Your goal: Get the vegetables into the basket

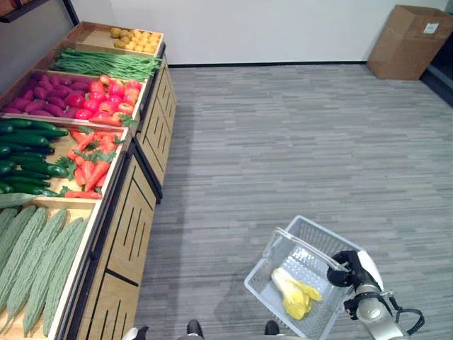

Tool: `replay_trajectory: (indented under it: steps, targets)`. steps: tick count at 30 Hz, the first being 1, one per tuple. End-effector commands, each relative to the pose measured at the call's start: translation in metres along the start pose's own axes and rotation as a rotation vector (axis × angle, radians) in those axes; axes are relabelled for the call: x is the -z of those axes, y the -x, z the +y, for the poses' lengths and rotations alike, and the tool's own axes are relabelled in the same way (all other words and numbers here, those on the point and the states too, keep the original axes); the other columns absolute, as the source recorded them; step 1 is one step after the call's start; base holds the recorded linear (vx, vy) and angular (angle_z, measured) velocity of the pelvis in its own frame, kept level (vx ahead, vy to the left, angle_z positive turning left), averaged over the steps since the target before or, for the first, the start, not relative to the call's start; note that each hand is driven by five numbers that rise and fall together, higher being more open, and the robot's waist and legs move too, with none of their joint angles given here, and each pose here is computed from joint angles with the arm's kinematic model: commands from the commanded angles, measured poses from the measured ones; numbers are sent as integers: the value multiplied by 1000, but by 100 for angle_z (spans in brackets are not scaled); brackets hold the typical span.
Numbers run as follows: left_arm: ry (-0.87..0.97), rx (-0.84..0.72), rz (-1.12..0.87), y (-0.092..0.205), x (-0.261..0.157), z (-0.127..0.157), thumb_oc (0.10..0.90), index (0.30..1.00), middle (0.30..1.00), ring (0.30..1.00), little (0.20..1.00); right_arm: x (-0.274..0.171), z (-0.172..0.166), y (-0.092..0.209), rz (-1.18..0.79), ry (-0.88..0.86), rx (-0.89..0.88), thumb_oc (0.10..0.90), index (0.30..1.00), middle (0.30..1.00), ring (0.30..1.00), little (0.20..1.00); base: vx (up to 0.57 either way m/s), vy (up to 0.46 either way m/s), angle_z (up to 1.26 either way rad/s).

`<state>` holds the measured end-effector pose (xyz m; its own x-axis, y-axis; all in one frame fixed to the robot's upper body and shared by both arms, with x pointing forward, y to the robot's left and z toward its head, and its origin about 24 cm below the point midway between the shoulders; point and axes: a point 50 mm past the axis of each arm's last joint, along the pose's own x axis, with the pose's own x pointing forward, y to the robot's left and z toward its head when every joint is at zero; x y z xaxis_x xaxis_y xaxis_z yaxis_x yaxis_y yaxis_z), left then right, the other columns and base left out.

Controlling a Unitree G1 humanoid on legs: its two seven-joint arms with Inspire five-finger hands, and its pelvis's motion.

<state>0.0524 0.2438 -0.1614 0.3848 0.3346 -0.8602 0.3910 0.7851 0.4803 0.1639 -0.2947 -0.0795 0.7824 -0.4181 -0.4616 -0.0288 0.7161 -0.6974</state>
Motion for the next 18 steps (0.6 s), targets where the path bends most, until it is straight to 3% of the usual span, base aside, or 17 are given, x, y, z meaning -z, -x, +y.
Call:
replay_trajectory:
  steps: [1,8,15,16,18]
  targets:
    - [-8,-78,4,-7,-8,22,900,1000,1000,1000,1000,-60,-45,-21,-240,-130,193,400,300,300,300,300,-44,-42,5]
    - [4,-111,-22,-10,-19,31,900,1000,1000,1000,1000,-66,-48,-23,-258,-99,190,400,300,300,300,300,-28,-118,16]
    - [113,-99,45,-9,-13,21,900,1000,1000,1000,1000,-58,-48,-20,-237,-119,195,400,300,300,300,300,44,-61,3]
    - [225,-80,104,-6,0,20,900,1000,1000,1000,1000,-39,-9,-13,-112,-173,27,400,300,300,300,300,46,-19,2]
    - [221,-77,106,-6,1,20,900,1000,1000,1000,1000,-39,-9,-13,-110,-171,27,400,300,300,300,300,16,-4,0]
